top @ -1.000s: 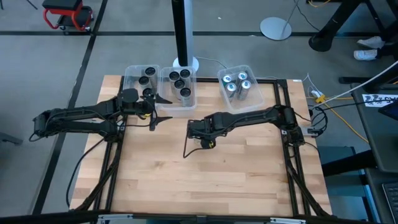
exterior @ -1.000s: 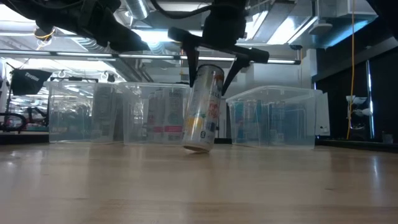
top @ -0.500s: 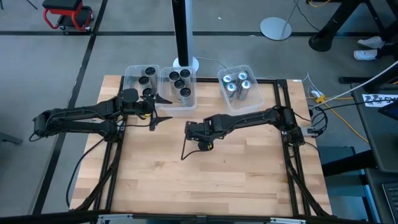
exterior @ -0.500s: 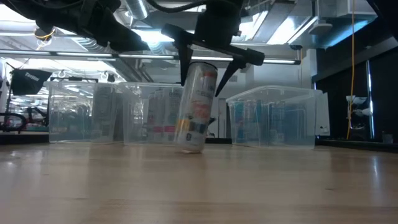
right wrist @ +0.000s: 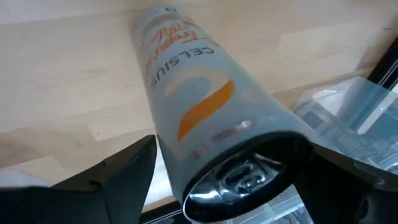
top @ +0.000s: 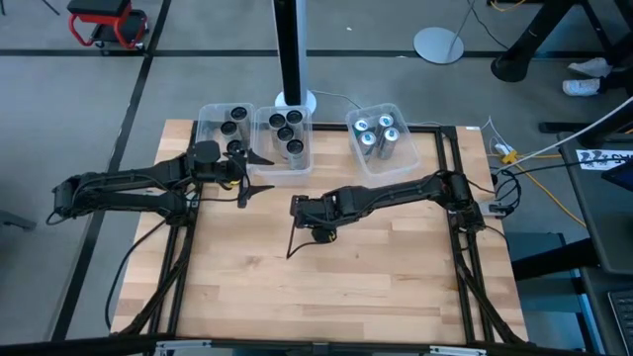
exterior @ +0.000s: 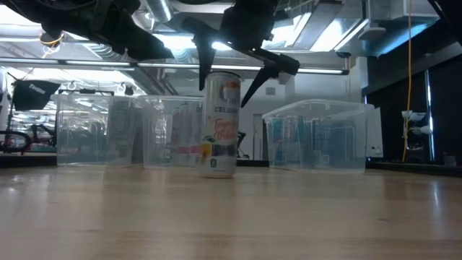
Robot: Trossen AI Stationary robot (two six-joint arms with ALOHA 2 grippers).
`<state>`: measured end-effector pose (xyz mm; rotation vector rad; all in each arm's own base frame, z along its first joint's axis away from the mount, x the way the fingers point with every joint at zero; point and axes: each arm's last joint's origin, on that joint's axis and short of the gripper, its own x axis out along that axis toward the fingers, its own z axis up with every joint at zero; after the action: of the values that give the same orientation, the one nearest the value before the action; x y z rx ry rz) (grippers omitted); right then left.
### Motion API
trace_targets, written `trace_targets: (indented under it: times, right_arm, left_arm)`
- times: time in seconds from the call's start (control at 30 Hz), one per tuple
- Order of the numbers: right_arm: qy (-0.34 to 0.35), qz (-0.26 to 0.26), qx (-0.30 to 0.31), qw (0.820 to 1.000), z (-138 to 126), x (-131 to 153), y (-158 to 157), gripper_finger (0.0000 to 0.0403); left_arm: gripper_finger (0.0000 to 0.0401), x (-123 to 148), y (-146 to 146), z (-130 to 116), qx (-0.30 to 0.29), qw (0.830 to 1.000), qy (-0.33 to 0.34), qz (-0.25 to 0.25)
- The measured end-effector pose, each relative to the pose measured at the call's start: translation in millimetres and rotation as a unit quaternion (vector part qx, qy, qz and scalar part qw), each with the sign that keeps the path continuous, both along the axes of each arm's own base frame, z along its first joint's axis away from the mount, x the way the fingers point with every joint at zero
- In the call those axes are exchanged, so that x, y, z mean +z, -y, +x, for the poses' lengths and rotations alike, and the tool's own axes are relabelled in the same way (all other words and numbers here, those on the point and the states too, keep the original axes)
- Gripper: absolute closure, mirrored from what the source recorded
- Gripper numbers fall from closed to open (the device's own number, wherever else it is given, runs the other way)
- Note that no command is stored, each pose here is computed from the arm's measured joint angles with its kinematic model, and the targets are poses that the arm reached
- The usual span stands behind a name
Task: Sort soda cans
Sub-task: Put the white-yellow soda can into the top left transparent bin
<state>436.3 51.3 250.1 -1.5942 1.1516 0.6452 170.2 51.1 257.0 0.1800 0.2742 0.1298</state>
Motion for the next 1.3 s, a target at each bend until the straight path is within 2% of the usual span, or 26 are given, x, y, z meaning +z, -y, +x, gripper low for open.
trace_targets:
  times: [0.2, 0.43, 0.63, 0.77, 0.97, 1.17, 1.3]
  right_arm:
    - [0.018, 0.002, 0.001, 1.000, 2.0, 16.4, -0.8, 0.0058]
    - [0.032, 0.012, -0.016, 0.999, -2.8, 53.9, -0.4, 0.0058]
    - [0.032, 0.026, -0.059, 0.997, -23.0, 81.9, 0.7, 0.0058]
    - [0.034, 0.023, -0.097, 0.994, -42.6, 92.4, 4.5, 0.0058]
    - [0.056, -0.020, -0.153, 0.986, -73.8, 86.9, 12.6, 0.0058]
    - [0.104, -0.046, -0.186, 0.976, -109.1, 57.0, 20.3, 0.0059]
    - [0.161, -0.060, -0.208, 0.963, -132.6, 34.6, 25.5, 0.0059]
  left_arm:
    - [0.0093, -0.1, 0.0, 0.0, 0.000, 1.000, 0.000, 0.000]
    - [0.0093, -1.0, 0.1, -0.3, 0.000, 1.000, -0.005, -0.002]
    - [0.0093, -3.1, 3.5, 0.2, -0.009, 1.000, -0.016, -0.006]
    - [0.0093, -1.6, 9.5, 3.2, -0.036, 0.999, -0.005, -0.007]
    - [0.0093, -4.1, 17.5, 20.8, -0.078, 0.996, 0.017, -0.034]
    - [0.0093, -11.6, 21.3, 48.4, -0.090, 0.994, 0.008, -0.066]
    - [0.0093, -16.1, 23.8, 69.8, -0.093, 0.992, -0.011, -0.090]
